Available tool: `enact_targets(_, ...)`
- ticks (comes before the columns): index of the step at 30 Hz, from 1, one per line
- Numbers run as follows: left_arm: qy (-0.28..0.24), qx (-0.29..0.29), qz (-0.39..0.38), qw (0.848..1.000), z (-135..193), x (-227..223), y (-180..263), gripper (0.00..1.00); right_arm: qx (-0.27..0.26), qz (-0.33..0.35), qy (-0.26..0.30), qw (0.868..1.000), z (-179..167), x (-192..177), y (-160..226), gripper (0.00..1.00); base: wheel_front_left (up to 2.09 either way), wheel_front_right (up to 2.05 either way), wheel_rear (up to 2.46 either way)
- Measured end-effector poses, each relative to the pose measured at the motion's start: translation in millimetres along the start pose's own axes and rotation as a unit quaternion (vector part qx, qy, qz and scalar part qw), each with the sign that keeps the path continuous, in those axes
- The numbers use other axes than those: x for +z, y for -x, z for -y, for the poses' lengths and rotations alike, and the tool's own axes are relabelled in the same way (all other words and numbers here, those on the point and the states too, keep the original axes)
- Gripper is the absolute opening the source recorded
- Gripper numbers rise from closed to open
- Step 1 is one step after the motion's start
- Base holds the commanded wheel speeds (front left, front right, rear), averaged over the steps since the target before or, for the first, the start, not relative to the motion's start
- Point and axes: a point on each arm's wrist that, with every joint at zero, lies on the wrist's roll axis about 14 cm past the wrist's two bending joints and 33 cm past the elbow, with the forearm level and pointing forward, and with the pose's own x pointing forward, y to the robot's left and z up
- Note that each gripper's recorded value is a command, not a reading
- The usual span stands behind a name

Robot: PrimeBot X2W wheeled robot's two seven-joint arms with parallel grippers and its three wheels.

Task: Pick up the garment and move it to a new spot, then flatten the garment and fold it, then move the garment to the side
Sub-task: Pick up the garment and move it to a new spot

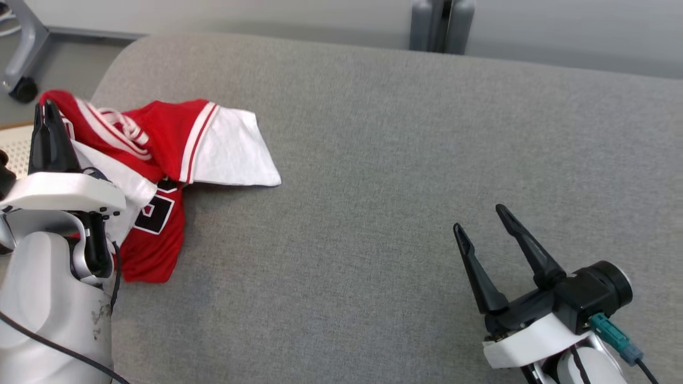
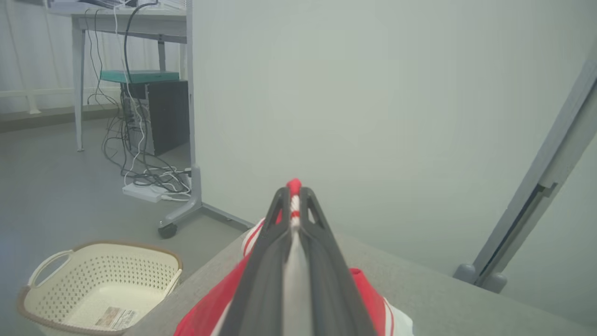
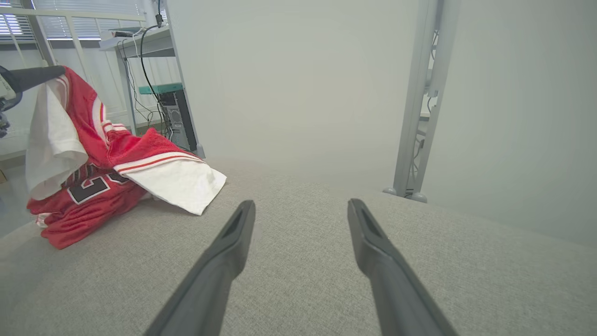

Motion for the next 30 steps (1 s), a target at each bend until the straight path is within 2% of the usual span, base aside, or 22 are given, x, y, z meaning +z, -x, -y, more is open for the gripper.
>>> enact_targets(2, 0.008, -0.008, 0.009, 1.0, 5, 10, 1, 0.0, -0.001, 0.004, 0.0, 1.0, -2, 4, 2, 1.0, 0.0, 0.0, 0.0)
enact_targets(7, 0.049, -0.071, 0.057, 0.995, 42, 68, 6, 0.0, -0.014, 0.026, 0.009, 1.0, -4, 26, 13, 1.0, 0.0, 0.0, 0.0)
enact_targets(8, 0.054, -0.101, 0.079, 0.99, 62, 93, 8, 0.0, -0.025, 0.031, 0.01, 0.999, 0, 32, 19, 1.0, 0.0, 0.0, 0.0)
enact_targets(10, 0.055, -0.133, 0.093, 0.985, 85, 111, 13, 0.0, -0.04, 0.038, 0.014, 0.998, 6, 38, 26, 1.0, 0.0, 0.0, 0.0)
enact_targets(15, 0.075, -0.216, 0.094, 0.969, 148, 127, 29, 0.0, -0.076, 0.052, 0.025, 0.995, 23, 52, 41, 1.0, 0.0, 0.0, 0.0)
enact_targets(18, 0.084, -0.263, 0.091, 0.957, 185, 133, 38, 0.0, -0.095, 0.058, 0.029, 0.993, 31, 57, 51, 1.0, 0.0, 0.0, 0.0)
enact_targets(24, 0.103, -0.364, 0.092, 0.921, 264, 147, 63, 0.0, -0.141, 0.063, 0.039, 0.987, 49, 65, 77, 1.0, 0.0, 0.0, 0.0)
enact_targets(30, 0.13, -0.433, 0.087, 0.887, 330, 162, 86, 0.0, -0.193, 0.07, 0.051, 0.977, 69, 75, 108, 1.0, 0.0, 0.0, 0.0)
